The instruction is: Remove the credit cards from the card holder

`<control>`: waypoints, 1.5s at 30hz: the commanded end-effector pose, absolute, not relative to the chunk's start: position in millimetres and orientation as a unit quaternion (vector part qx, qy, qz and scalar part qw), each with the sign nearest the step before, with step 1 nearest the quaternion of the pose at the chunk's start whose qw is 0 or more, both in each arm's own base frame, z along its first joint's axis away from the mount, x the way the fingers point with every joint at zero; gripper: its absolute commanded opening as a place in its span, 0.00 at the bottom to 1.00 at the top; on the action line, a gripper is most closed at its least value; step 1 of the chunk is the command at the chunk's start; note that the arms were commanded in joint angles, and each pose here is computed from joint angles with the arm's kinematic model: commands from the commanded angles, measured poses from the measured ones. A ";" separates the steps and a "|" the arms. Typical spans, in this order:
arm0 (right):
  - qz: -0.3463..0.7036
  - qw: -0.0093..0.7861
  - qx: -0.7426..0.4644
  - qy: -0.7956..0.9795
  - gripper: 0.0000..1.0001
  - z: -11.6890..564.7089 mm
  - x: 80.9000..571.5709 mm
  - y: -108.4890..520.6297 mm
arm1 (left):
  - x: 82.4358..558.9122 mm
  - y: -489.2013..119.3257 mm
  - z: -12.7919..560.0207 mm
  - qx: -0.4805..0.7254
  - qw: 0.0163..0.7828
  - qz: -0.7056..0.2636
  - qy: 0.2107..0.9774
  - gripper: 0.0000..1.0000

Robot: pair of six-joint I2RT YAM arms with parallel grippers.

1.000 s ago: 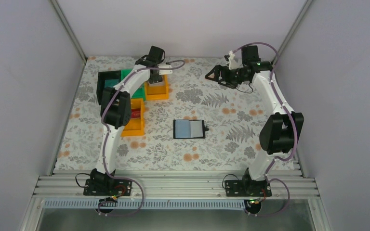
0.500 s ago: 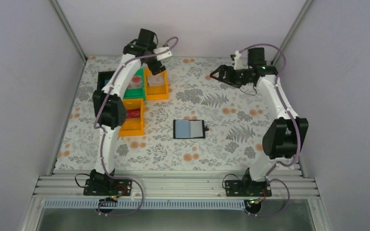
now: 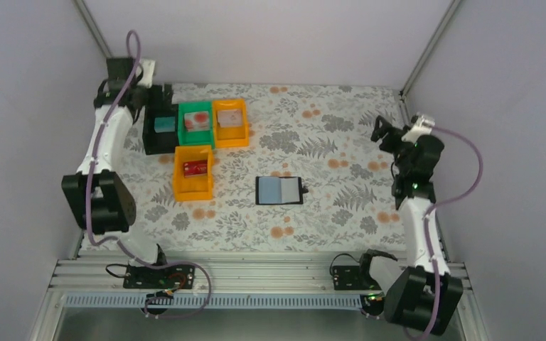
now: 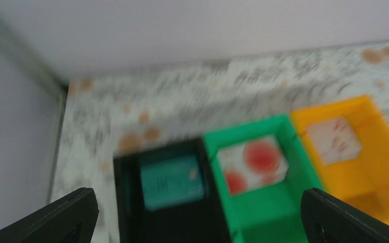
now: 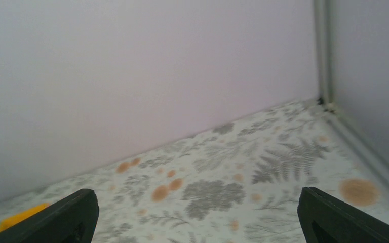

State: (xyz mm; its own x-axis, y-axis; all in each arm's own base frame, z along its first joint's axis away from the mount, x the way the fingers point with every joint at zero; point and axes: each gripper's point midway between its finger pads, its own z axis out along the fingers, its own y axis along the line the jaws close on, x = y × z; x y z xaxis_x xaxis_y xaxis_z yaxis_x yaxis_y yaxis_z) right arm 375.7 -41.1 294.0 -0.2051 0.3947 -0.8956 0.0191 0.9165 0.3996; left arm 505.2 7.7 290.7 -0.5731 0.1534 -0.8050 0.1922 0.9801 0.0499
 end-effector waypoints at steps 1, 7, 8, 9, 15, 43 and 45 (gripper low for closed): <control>0.043 0.707 0.134 0.693 0.99 287.4 351.4 -67.1 | 475.2 53.9 260.1 -0.046 0.498 -0.011 0.866 1.00; 0.043 0.691 0.069 0.718 0.99 203.6 334.7 -42.6 | 432.9 67.4 163.2 -0.053 0.478 0.039 0.876 1.00; 0.037 0.697 0.060 0.714 0.99 198.9 333.6 -41.1 | 429.0 69.6 153.4 -0.053 0.484 0.048 0.872 1.00; 0.036 0.697 0.052 0.714 0.99 193.4 332.7 -38.7 | 426.1 71.5 149.2 -0.053 0.498 0.056 0.864 1.00; 0.050 0.687 0.009 0.725 0.99 176.1 342.3 -16.2 | 408.6 60.8 139.3 -0.028 0.560 0.052 0.827 1.00; 0.048 0.671 -0.041 0.739 0.99 145.4 392.6 12.2 | 382.4 -3.0 139.3 0.059 0.681 0.031 0.729 1.00; 0.049 0.671 -0.041 0.739 0.99 145.9 392.6 12.3 | 382.4 -3.1 139.5 0.059 0.681 0.031 0.729 1.00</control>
State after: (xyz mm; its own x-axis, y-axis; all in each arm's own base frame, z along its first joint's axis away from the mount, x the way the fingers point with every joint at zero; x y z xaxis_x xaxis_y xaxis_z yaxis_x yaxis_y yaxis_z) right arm 386.7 15.7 128.3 -0.1621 0.0134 -0.9867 -0.1345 0.9903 0.0355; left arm 377.5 -6.4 127.6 -0.1075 0.1437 -0.9838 0.0655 0.9884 0.1372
